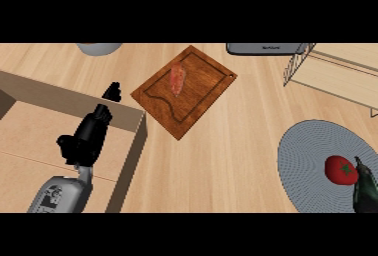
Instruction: Pick the tomato from the placemat and place it in the tiered shelf
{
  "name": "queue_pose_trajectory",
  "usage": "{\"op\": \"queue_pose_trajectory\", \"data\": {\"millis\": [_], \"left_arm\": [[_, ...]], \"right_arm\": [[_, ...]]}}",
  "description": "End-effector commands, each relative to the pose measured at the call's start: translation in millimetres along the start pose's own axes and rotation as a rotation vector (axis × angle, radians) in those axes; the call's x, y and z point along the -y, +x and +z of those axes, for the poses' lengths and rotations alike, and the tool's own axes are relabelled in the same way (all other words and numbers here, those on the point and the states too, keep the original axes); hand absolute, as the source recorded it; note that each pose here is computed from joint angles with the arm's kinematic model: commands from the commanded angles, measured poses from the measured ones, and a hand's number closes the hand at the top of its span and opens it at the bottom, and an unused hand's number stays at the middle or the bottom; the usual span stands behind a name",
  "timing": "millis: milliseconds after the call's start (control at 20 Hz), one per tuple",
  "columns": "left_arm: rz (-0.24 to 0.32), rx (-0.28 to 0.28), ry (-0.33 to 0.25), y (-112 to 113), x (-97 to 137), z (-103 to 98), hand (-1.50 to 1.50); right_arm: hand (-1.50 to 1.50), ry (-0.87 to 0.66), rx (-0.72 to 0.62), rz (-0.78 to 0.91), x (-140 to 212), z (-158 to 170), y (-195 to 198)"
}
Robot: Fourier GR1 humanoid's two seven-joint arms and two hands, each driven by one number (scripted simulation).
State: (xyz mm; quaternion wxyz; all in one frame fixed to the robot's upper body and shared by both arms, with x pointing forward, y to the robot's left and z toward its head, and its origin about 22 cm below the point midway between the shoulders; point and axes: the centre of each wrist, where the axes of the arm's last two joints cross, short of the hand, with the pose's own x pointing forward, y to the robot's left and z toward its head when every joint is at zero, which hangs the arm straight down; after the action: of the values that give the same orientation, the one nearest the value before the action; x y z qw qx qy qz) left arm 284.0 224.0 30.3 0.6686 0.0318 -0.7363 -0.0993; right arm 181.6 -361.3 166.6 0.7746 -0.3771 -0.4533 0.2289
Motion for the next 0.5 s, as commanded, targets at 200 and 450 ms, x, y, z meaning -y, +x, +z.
{"op": "queue_pose_trajectory", "data": {"millis": [200,450], "left_arm": [[-0.04,-0.086,-0.015,-15.8,8.6,8.8,0.0],[-0.029,-0.088,-0.013,-15.9,0.7,9.2,0.0]], "right_arm": [[-1.5,-0.038,-0.027,-0.005,-26.6,-4.1,4.8],[-1.5,-0.039,-0.045,0.031,-12.1,3.7,27.2]]}}
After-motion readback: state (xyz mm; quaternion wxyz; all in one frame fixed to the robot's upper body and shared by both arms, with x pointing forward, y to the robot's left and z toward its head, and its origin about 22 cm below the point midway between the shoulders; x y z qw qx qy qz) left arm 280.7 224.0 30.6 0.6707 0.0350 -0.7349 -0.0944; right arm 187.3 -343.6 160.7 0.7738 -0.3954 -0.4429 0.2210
